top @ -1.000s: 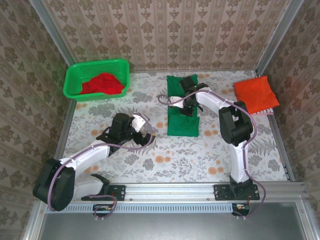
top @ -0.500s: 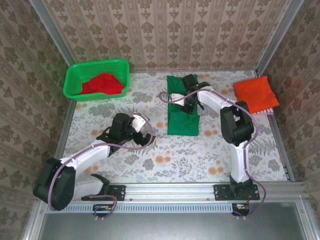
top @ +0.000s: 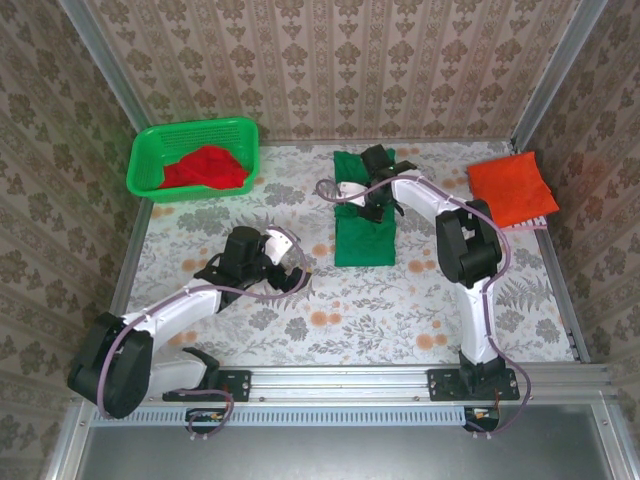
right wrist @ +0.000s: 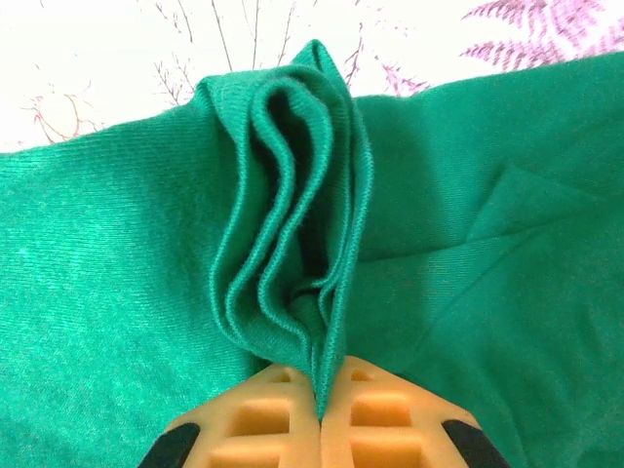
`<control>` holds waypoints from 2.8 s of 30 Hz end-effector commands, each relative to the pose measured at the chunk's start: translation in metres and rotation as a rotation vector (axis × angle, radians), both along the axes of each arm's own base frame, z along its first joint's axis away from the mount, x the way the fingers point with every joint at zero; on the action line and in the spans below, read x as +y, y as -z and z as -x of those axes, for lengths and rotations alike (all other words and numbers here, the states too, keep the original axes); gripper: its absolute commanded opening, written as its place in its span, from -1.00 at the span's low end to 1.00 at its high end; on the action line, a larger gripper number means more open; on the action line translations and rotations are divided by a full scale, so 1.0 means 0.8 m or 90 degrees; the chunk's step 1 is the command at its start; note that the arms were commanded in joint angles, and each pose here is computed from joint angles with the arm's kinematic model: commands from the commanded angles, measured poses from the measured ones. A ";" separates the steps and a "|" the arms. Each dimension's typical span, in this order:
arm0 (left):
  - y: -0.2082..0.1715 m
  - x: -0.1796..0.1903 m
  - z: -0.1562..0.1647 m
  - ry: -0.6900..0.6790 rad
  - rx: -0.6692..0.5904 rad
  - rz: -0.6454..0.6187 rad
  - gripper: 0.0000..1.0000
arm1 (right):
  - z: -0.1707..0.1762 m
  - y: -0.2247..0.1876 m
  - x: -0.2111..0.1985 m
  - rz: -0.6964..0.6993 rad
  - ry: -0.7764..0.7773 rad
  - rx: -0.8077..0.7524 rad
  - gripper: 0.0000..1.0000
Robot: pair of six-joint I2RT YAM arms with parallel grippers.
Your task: Fold and stack the t-shirts
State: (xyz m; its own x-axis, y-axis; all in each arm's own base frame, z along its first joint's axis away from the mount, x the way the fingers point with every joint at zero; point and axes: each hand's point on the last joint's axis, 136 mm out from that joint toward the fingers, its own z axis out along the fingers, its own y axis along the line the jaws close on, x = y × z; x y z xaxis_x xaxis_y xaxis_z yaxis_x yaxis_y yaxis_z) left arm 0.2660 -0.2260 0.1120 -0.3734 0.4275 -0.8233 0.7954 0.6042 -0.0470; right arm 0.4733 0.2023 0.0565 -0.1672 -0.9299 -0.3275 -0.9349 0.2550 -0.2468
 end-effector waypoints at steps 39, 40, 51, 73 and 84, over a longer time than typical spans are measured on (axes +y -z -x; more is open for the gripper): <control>-0.015 -0.011 -0.008 0.017 -0.002 0.008 1.00 | -0.069 -0.022 -0.107 0.036 0.230 -0.157 0.87; -0.015 -0.011 -0.008 0.015 -0.002 0.008 1.00 | -0.068 -0.025 -0.108 0.030 0.232 -0.159 0.87; -0.016 -0.010 -0.008 0.013 -0.009 0.008 1.00 | -0.004 -0.068 -0.050 -0.071 0.121 -0.149 0.88; -0.023 0.002 -0.005 0.000 -0.033 0.021 1.00 | 0.165 0.037 0.023 0.017 -0.044 0.045 0.39; -0.022 0.005 -0.006 -0.008 -0.037 0.028 0.99 | 0.161 0.058 0.010 0.038 -0.027 0.076 -0.21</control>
State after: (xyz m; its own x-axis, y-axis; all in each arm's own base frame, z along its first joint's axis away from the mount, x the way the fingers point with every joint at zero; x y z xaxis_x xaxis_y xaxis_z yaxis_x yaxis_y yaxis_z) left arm 0.2685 -0.2229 0.1215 -0.3522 0.4094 -0.8416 0.7915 0.6102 -0.0344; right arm 0.3515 0.2199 0.0215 -0.1409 -0.9423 -0.3038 -0.9600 0.2050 -0.1907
